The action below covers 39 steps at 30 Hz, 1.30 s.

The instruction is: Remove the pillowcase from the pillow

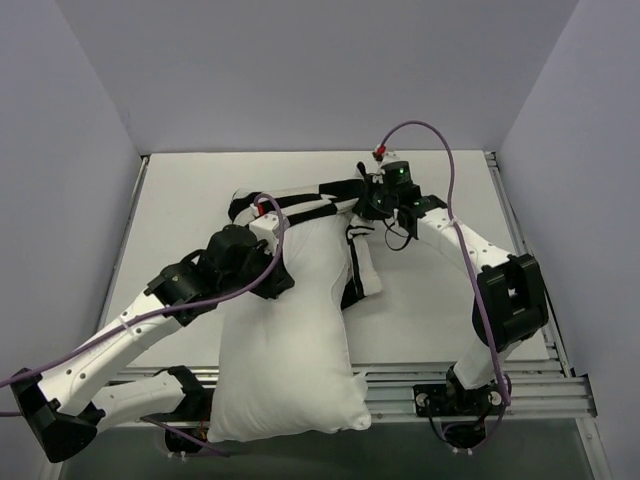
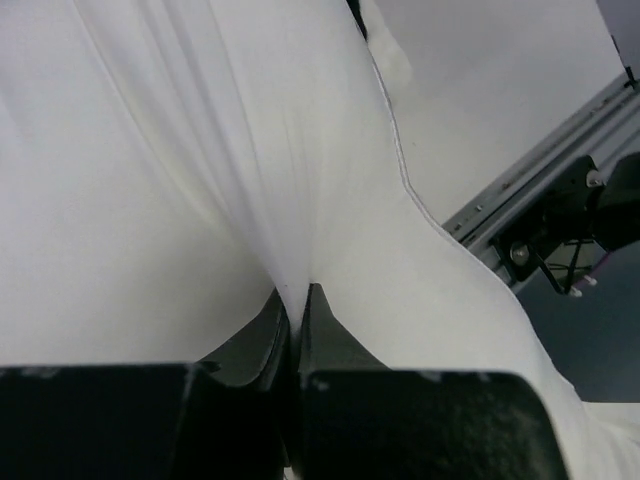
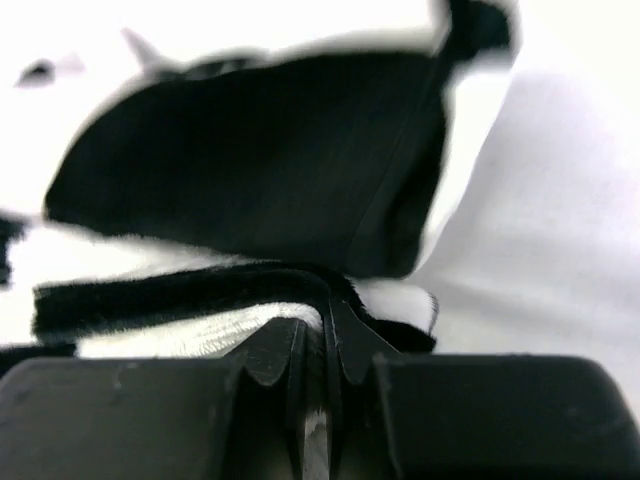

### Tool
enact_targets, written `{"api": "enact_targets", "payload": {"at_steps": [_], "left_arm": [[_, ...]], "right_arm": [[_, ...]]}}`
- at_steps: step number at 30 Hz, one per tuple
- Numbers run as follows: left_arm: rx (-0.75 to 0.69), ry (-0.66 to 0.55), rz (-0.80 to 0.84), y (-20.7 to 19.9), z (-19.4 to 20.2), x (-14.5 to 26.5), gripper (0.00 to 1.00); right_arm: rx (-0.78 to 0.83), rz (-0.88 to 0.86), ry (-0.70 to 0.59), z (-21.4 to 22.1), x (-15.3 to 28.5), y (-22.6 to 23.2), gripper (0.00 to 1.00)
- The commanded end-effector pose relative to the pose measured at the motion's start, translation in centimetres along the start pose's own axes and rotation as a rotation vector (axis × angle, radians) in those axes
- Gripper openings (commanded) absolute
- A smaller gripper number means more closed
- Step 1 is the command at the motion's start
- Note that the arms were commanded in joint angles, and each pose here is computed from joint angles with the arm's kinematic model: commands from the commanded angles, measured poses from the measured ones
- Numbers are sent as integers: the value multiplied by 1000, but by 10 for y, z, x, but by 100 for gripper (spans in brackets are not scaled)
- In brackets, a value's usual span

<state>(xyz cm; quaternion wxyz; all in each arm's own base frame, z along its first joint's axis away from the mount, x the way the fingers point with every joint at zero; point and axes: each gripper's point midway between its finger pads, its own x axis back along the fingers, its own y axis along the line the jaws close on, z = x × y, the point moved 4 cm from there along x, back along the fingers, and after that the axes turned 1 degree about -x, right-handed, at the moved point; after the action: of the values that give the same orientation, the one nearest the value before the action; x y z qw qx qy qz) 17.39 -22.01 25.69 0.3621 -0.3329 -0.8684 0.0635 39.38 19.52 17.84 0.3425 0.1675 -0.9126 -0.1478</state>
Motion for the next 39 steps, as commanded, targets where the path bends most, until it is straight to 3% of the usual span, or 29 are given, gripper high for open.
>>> {"api": "enact_targets", "payload": {"at_steps": [1,10,19,25,31,36,39], "left_arm": [[-34,83,236,-29,26,53,2],[-55,39,348,-35,40,82,2],[-127,-6,515,-54,37,111,2],[-109,1,362,-36,37,104,2],[-52,121,174,-13,47,61,2],[-10,159,36,1,41,23,2],[0,151,-25,7,32,7,2]], "right_arm": [[-77,280,-253,-83,-4,-73,0],[-176,414,-334,-141,9,-150,0],[-210,470,-300,-133,6,-179,0],[-209,463,-298,-135,18,-174,0],[-171,440,-315,-147,47,-157,0],[-189,453,-224,-114,60,-153,0],[-221,461,-221,-92,80,-147,5]]}}
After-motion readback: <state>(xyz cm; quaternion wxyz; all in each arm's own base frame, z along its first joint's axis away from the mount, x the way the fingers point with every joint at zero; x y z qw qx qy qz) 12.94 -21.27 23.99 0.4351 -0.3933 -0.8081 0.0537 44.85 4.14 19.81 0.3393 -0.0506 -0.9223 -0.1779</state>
